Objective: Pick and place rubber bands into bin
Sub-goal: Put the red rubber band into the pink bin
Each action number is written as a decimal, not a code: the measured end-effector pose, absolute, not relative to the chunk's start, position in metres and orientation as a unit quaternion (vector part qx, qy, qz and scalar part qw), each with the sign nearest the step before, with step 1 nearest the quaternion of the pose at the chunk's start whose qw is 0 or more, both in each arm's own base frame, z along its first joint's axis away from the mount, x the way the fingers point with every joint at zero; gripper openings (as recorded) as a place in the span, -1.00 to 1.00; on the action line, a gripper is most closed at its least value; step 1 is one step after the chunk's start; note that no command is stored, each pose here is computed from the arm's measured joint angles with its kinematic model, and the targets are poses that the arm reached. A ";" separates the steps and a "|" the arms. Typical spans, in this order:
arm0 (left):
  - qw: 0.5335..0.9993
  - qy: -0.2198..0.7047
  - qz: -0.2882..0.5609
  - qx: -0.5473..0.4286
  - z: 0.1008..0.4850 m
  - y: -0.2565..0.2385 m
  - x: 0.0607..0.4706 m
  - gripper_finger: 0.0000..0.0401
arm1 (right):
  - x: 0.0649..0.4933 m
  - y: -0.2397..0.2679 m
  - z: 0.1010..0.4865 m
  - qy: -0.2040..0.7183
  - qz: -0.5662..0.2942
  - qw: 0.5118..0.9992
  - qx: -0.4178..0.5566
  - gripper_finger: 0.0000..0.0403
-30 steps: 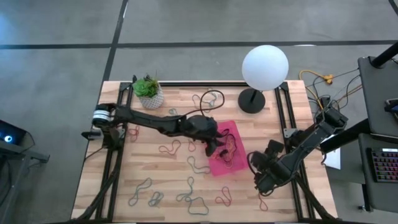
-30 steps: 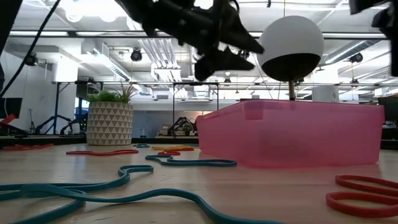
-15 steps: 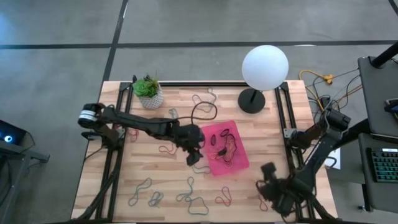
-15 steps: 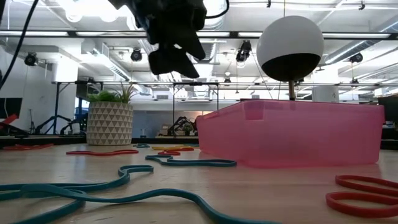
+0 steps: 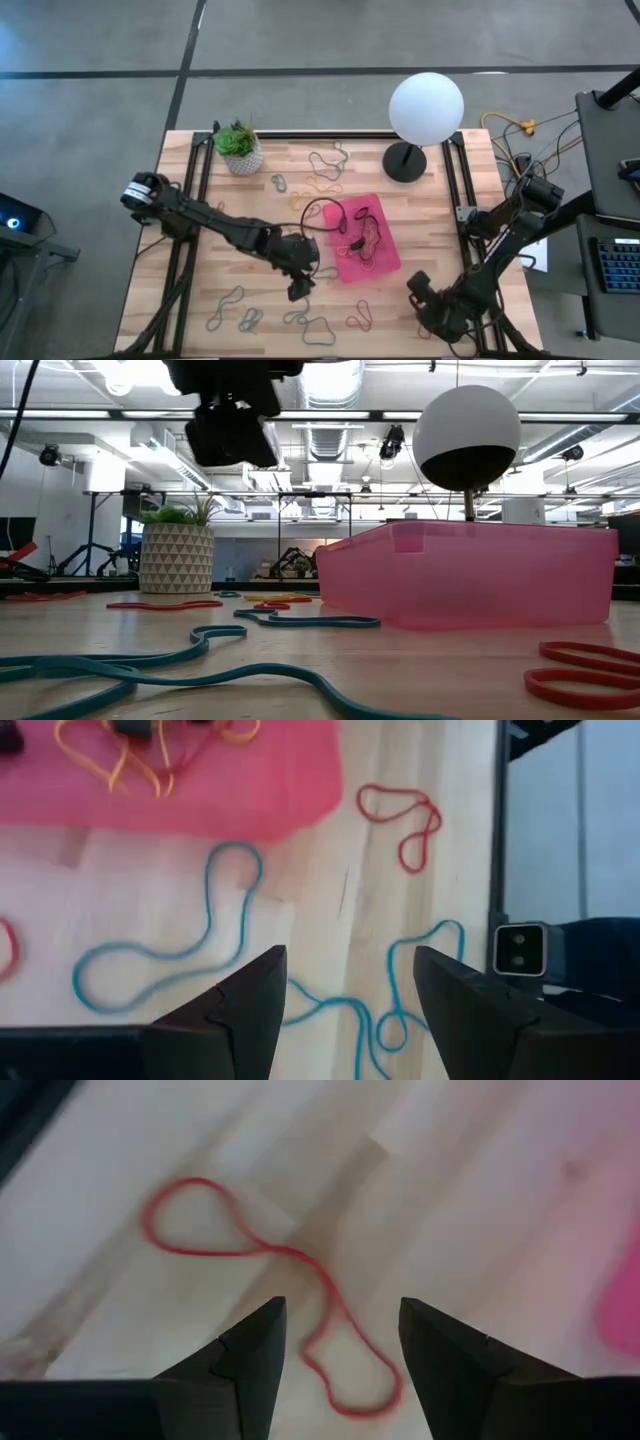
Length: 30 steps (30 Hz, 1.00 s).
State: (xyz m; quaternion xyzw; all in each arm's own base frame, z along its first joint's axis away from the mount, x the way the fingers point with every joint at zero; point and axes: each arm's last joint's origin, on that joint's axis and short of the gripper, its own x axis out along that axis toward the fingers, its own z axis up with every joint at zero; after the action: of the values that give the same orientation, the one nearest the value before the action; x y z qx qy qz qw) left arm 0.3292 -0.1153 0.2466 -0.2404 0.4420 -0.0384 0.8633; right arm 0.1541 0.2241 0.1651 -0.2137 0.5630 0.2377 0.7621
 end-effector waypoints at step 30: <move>0.857 0.450 0.000 -0.252 0.233 -0.135 0.316 0.01 | 0.158 0.227 0.122 0.616 0.208 0.744 -0.156 -0.79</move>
State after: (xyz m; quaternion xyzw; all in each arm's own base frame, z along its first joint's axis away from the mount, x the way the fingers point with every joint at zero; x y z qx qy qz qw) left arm 0.3160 -0.1349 0.2327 -0.2525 0.4499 0.0001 0.8566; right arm 0.1583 0.2272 0.1220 -0.1565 0.6161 0.2078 0.7435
